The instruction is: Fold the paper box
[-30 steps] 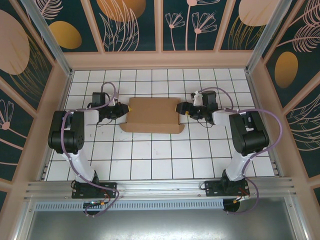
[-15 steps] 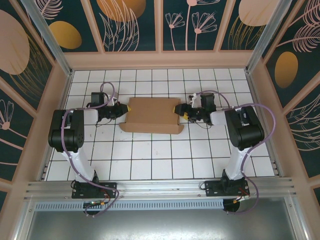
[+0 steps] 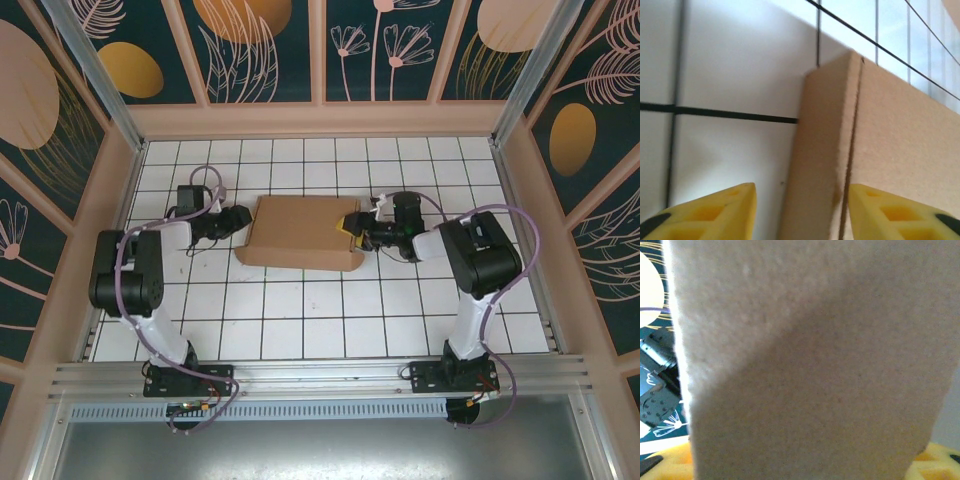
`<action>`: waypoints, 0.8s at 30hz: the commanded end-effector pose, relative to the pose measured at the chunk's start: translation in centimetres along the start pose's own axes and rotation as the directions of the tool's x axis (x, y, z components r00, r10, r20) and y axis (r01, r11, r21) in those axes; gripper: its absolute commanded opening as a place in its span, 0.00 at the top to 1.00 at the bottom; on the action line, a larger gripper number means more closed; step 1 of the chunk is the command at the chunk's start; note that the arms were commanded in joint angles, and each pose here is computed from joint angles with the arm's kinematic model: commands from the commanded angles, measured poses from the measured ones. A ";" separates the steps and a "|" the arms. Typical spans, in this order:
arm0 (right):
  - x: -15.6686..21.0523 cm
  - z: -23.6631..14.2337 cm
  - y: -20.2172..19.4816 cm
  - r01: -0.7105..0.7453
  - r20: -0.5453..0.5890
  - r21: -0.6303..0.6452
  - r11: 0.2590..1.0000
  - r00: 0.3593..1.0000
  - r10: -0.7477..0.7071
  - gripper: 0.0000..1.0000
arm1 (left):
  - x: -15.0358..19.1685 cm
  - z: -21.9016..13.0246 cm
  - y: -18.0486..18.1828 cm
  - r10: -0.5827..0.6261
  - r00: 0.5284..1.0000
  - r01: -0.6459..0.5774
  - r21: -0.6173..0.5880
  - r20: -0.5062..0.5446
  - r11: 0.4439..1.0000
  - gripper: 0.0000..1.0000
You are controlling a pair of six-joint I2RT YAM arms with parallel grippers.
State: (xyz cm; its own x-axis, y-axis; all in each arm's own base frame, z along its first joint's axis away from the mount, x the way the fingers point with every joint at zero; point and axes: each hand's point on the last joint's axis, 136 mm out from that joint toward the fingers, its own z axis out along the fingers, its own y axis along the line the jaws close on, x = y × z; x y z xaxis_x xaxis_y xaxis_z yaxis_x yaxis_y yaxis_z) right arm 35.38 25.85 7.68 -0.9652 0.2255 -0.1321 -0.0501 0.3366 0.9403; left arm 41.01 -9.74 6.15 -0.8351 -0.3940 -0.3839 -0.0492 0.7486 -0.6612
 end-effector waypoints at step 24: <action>2.6 -5.1 5.9 -0.086 -0.001 -0.224 0.971 0.996 0.088 0.48 | 13.0 -4.0 -13.2 0.980 -0.188 -0.935 -0.294 -0.060 -0.197 0.41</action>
State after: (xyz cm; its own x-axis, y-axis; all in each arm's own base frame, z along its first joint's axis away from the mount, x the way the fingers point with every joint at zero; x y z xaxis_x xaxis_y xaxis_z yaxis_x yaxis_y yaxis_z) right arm 32.02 23.55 11.76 -0.9580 0.2866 0.0109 0.0572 0.1537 0.9865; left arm 27.71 -24.35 14.05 0.0438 0.7147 -0.6980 0.7013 0.4756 0.5310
